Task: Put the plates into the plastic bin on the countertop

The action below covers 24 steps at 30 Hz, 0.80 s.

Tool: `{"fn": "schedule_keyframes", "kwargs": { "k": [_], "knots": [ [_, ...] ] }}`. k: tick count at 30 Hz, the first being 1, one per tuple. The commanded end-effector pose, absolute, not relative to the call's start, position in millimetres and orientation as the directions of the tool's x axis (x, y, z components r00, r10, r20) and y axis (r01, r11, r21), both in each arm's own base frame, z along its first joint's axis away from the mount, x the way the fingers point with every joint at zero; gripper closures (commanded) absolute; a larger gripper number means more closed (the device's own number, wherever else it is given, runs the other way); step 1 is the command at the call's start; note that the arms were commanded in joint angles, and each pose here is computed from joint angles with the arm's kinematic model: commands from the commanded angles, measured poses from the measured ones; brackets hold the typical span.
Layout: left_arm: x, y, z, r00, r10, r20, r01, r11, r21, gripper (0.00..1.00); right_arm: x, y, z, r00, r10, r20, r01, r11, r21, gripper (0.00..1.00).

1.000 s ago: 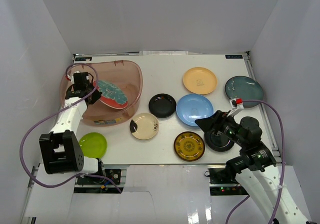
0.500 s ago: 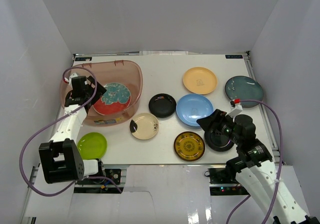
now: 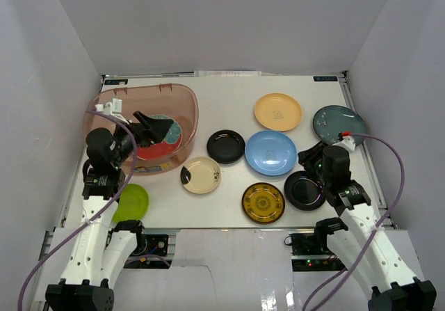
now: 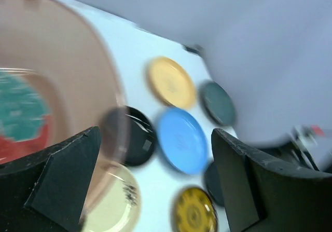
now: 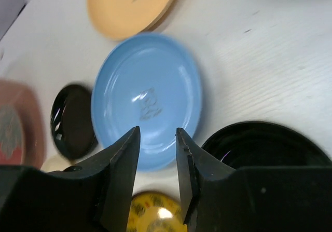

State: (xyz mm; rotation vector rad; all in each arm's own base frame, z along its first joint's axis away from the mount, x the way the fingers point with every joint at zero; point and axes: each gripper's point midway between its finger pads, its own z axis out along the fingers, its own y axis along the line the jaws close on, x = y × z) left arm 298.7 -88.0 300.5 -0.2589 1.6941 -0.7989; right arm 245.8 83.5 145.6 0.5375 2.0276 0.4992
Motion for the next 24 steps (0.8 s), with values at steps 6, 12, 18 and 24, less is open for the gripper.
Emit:
{"fn": "schedule_keyframes", "kwargs": {
  "k": [6,12,18,24],
  "knots": [
    [168.4,-207.0,302.4,-0.518,-0.207,-0.83,0.777,0.29,-0.558,0.02,311.1,-14.7,153.3,-0.143,0.827,-0.544,0.399,0.551,0.733,0.26],
    [132.0,-224.3,271.7,-0.539,-0.087,-0.838,0.82,0.173,-0.546,0.02,332.5,-55.9,112.4,0.016,0.936,-0.352,0.442,0.309,0.842,0.18],
    [126.7,-230.4,255.5,-0.568,-0.037,-0.822,0.809,0.155,-0.567,0.02,363.7,-75.8,85.0,0.045,0.943,-0.331,0.503,0.265,0.823,0.2],
    [139.7,-233.4,250.3,-0.577,-0.026,-0.816,0.799,0.192,-0.57,0.02,385.5,-91.7,56.3,0.085,0.941,-0.327,0.531,0.235,0.814,0.3]
  ]
}}
